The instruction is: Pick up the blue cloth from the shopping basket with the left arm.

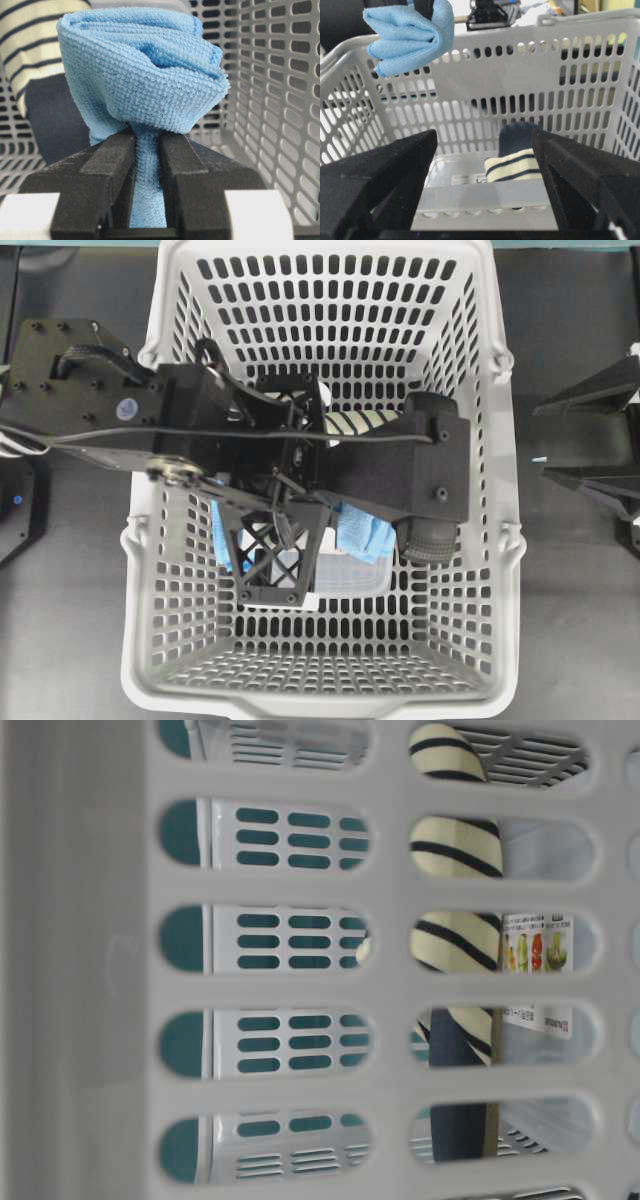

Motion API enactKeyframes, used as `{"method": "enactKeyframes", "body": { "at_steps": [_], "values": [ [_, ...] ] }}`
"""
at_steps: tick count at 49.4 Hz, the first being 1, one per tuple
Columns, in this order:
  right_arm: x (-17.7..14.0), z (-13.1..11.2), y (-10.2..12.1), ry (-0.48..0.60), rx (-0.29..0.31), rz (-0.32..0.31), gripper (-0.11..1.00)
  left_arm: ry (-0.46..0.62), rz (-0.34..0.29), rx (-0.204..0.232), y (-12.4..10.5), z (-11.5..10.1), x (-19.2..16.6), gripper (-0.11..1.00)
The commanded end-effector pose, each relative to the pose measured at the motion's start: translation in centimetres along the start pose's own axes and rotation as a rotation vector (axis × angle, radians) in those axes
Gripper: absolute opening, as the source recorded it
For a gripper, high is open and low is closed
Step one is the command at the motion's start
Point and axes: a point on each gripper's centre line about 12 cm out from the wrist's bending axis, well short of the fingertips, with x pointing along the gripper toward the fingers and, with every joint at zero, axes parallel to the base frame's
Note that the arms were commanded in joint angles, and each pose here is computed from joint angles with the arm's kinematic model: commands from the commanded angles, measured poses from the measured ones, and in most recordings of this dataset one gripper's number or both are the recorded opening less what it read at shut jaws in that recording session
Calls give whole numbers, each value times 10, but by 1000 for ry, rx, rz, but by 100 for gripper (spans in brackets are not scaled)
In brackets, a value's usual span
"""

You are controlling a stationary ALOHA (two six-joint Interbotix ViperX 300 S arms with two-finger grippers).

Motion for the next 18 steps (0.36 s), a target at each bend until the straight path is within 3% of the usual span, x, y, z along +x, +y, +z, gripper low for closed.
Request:
{"method": "enactKeyframes", "body": {
  "at_steps": [1,18],
  "values": [
    [1,9,1,-24,5,2,74,-39,0,0,0,3,-13,12],
    [1,8,1,-23,1,3,74,-29,0,-3,1,2,-12,12]
  ]
}}
